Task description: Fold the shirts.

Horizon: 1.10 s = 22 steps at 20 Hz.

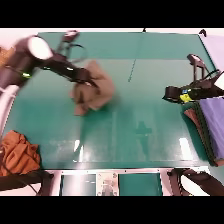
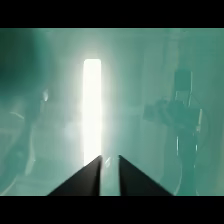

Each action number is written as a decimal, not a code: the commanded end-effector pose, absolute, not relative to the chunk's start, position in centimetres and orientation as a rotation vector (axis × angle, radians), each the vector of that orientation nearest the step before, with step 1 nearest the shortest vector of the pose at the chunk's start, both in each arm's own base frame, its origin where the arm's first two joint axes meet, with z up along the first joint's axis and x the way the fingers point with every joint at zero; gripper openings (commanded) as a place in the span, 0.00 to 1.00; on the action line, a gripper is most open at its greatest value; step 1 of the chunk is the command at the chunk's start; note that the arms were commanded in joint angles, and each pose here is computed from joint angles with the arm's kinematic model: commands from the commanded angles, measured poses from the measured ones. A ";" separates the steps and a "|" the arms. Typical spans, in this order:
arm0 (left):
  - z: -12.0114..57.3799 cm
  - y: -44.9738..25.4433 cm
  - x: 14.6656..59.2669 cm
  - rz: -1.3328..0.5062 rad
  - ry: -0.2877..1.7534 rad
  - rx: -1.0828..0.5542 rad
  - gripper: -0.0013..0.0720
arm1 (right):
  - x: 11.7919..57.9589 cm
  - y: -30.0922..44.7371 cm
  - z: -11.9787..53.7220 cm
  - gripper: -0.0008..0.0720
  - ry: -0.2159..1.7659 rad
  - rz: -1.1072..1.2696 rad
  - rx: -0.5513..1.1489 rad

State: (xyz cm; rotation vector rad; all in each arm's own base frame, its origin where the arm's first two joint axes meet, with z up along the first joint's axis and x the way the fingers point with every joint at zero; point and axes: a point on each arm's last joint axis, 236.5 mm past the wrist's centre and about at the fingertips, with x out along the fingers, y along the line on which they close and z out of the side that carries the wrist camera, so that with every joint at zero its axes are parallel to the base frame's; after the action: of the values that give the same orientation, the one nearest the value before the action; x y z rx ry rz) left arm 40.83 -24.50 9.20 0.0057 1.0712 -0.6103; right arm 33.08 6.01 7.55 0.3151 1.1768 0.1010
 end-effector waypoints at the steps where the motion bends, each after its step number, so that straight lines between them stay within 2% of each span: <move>1: 5.5 -33.8 38.0 -0.751 1.086 0.064 0.06 | 33.4 3.6 7.8 0.35 1.163 0.040 0.353; 2: 3.9 -34.9 37.6 -0.764 1.109 0.071 0.06 | 33.4 3.4 7.8 0.40 1.163 0.036 0.356; 3: 2.7 -35.6 37.5 -0.771 1.128 0.067 0.43 | 33.4 3.4 7.8 0.42 1.163 0.035 0.356; 4: 2.1 -36.0 37.4 -0.773 1.145 0.040 0.93 | 33.4 3.4 7.8 0.44 1.163 0.036 0.356; 5: 2.0 -35.7 37.7 -0.767 1.150 0.027 0.99 | 33.4 3.4 7.8 0.55 1.162 0.035 0.356; 6: 2.5 -34.7 38.2 -0.754 1.154 0.024 0.99 | 33.5 3.4 7.8 0.62 1.162 0.035 0.355; 9: 5.6 -28.2 40.4 -0.674 1.217 0.021 0.99 | 33.5 3.3 7.8 0.63 1.160 0.035 0.356; 10: 6.4 -24.9 41.3 -0.615 1.235 0.035 0.99 | 33.5 3.4 7.7 0.71 1.164 0.035 0.356; 12: 6.7 -17.4 42.5 -0.459 1.282 0.034 0.99 | 33.4 4.1 6.2 0.71 1.212 0.054 0.375; 15: 3.1 -10.7 42.6 -0.313 1.377 -0.095 0.99 | 30.3 6.8 1.1 0.71 1.357 0.130 0.406; 17: -0.5 -10.0 43.5 -0.284 1.349 -0.208 0.99 | 27.5 10.3 -2.0 0.71 1.441 0.229 0.453; 19: -4.1 -11.9 44.5 -0.348 1.311 -0.263 0.99 | 24.7 14.4 -3.9 0.72 1.503 0.334 0.502; 22: -7.6 -16.3 45.8 -0.464 1.307 -0.413 0.99 | 22.3 18.7 -5.5 0.82 1.515 0.426 0.458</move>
State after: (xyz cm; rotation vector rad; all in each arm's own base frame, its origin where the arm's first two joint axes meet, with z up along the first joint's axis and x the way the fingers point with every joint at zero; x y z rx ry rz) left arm 44.11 -14.05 -4.61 -0.2701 1.3554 -0.4065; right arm 24.73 14.60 -3.89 0.4439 1.4972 0.3313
